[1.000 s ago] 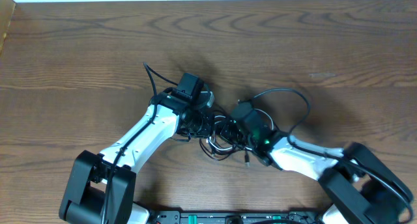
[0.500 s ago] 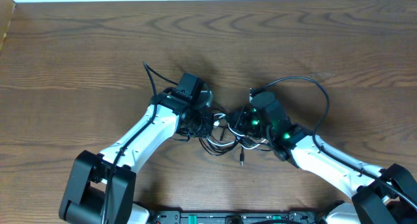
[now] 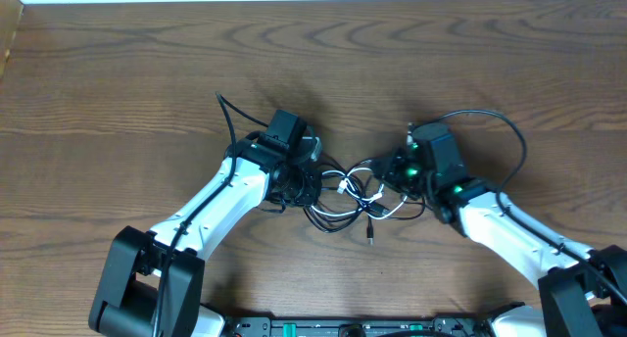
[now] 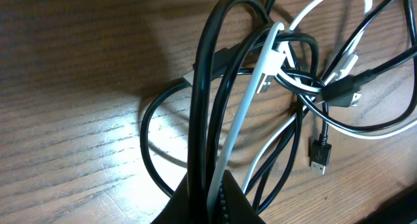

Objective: Untangle cables

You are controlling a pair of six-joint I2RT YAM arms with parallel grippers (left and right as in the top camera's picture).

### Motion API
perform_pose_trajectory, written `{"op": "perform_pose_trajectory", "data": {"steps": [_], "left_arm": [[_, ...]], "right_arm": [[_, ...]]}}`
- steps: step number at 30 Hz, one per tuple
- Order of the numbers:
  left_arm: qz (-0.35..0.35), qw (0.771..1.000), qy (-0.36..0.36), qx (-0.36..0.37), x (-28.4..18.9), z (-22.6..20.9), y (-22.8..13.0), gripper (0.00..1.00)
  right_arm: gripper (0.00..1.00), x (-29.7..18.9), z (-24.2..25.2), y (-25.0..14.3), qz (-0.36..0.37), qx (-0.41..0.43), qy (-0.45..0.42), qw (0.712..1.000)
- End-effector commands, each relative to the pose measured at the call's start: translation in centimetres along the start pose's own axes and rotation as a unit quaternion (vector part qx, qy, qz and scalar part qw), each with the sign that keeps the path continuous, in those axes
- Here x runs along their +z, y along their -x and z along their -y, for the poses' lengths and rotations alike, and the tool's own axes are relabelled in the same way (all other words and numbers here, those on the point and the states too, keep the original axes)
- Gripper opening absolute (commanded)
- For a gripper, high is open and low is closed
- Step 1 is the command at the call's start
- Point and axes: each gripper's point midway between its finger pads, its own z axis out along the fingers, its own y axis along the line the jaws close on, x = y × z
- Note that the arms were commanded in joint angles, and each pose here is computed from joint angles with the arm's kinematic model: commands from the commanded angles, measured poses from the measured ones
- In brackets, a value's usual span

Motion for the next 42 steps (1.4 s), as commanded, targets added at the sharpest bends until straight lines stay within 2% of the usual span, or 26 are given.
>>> {"op": "perform_pose_trajectory", "data": {"steps": [1,6,8,9,10,11,13,15,18,19,21,24,25,26,28,31,37,42], "left_arm": [[0.000,1.000,0.005,0.014,-0.1,-0.1,-0.2,0.08],[0.000,1.000,0.005,0.018,0.0,-0.1,-0.2,0.08],[0.000,1.000,0.005,0.018,0.0,-0.1,-0.2,0.08],[0.000,1.000,0.005,0.018,0.0,-0.1,-0.2,0.08],[0.000,1.000,0.005,0.018,0.0,-0.1,-0.2,0.08],[0.000,1.000,0.005,0.018,0.0,-0.1,-0.2,0.08],[0.000,1.000,0.005,0.018,0.0,-0.1,-0.2,0.08],[0.000,1.000,0.005,0.017,0.0,-0.1,-0.2,0.08],[0.000,1.000,0.005,0.017,0.0,-0.1,-0.2,0.08],[-0.001,1.000,0.005,0.017,0.0,-0.1,-0.2,0.08],[-0.001,1.000,0.005,0.017,0.0,-0.1,-0.2,0.08],[0.000,1.000,0.005,0.017,0.0,-0.1,-0.2,0.08],[0.000,1.000,0.005,0.017,0.0,-0.1,-0.2,0.08],[0.000,1.000,0.005,0.017,0.0,-0.1,-0.2,0.08],[0.000,1.000,0.005,0.017,0.0,-0.1,-0.2,0.08],[0.000,1.000,0.005,0.017,0.0,-0.1,-0.2,0.08],[-0.001,1.000,0.005,0.017,0.0,-0.1,-0.2,0.08],[0.000,1.000,0.005,0.017,0.0,-0.1,-0.2,0.08]], "right_arm": [[0.01,-0.9,2.5,1.7,0.022,0.047,-0.034,0.998],[0.03,-2.1,6.8,3.3,0.063,0.141,-0.110,0.982],[0.33,-2.3,7.2,3.4,0.066,0.152,-0.116,0.979],[0.58,-2.3,7.2,3.4,0.065,0.149,-0.116,0.980],[0.71,-2.3,7.1,3.4,0.063,0.134,-0.115,0.982],[0.78,-2.2,6.7,3.3,0.054,0.105,-0.107,0.987],[0.83,-1.9,4.5,2.8,0.021,-0.004,-0.058,0.998],[0.82,-2.1,1.9,2.0,-0.011,-0.091,0.004,0.996],[0.81,-3.4,-0.9,1.6,-0.016,-0.159,0.059,0.985],[0.78,-3.9,-1.6,1.6,-0.012,-0.179,0.070,0.981],[0.66,-4.9,-2.7,1.4,-0.003,-0.229,0.088,0.970],[0.38,-5.5,-3.4,0.6,-0.002,-0.281,0.095,0.955],[0.35,-5.4,-3.5,0.3,-0.006,-0.289,0.096,0.953],[0.35,-5.3,-3.6,0.0,-0.010,-0.296,0.097,0.950],[0.44,-4.7,-3.7,-1.1,-0.022,-0.333,0.098,0.938],[0.49,-3.5,-3.6,-2.6,-0.041,-0.391,0.099,0.914],[0.45,-1.7,-2.1,-2.5,-0.032,-0.410,0.041,0.910],[0.45,-0.3,-1.7,-3.5,-0.049,-0.413,0.037,0.909]]}}
